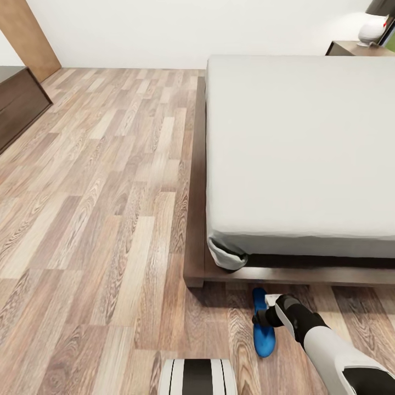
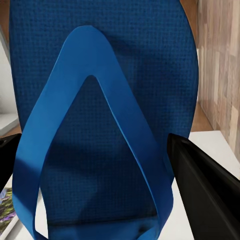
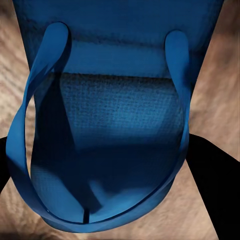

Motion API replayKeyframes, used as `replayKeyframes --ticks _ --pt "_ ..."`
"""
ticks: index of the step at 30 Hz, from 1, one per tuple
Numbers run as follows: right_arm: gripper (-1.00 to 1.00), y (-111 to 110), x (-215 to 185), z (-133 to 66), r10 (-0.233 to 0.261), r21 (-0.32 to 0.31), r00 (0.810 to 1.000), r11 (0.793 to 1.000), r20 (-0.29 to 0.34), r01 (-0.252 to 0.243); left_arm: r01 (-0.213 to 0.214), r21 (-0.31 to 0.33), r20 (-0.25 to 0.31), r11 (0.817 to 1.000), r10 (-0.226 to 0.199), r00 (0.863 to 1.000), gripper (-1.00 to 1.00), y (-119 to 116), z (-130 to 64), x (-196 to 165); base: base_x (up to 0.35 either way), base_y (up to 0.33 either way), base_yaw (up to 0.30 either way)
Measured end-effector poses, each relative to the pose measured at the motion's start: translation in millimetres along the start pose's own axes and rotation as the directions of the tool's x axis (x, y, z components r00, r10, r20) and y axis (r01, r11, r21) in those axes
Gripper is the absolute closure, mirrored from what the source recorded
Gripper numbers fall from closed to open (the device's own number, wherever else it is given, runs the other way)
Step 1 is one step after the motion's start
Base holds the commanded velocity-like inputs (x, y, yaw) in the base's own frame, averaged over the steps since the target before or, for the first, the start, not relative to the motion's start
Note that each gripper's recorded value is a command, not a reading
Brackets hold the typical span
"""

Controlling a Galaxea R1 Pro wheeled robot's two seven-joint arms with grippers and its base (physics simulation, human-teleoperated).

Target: In the bedroom, move the book from the bed onto either nightstand, and place the two sandals side by side next to the bed.

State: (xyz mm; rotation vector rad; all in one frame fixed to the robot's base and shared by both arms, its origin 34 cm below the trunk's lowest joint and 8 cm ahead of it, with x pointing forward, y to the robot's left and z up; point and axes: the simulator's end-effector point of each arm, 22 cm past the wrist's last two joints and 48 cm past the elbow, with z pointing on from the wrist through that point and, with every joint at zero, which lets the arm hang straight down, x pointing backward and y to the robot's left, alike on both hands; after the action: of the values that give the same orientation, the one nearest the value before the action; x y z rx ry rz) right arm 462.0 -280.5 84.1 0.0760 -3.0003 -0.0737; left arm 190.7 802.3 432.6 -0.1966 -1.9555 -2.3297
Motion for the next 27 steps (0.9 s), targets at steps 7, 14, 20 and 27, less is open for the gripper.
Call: replayKeyframes --ticks 7,14,20,27 --pt "1.00 0.5 2.9 7.0 -0.001 -0.002 1.000 1.000 -0.007 0.001 -0.016 0.000 0.004 1.000 0.016 1.000 1.00 -2.3 -0.4 0.4 0.000 0.000 0.000" --pt "1.00 0.9 0.3 6.8 -0.003 -0.002 1.000 1.000 0.002 0.003 -0.016 0.000 0.004 1.000 0.016 1.000 1.00 -2.3 -0.4 0.5 0.000 0.000 0.000" --pt "1.00 1.0 0.7 6.9 -0.003 -0.002 1.000 1.000 0.002 0.003 -0.015 -0.001 0.005 1.000 0.015 1.000 1.00 -2.0 -0.1 0.4 0.000 0.000 0.000" --pt "1.00 1.0 1.1 7.0 -0.003 -0.002 1.000 1.000 0.001 0.003 -0.017 0.000 0.003 1.000 0.017 1.000 1.00 -2.2 -0.2 0.7 0.076 0.042 0.000"
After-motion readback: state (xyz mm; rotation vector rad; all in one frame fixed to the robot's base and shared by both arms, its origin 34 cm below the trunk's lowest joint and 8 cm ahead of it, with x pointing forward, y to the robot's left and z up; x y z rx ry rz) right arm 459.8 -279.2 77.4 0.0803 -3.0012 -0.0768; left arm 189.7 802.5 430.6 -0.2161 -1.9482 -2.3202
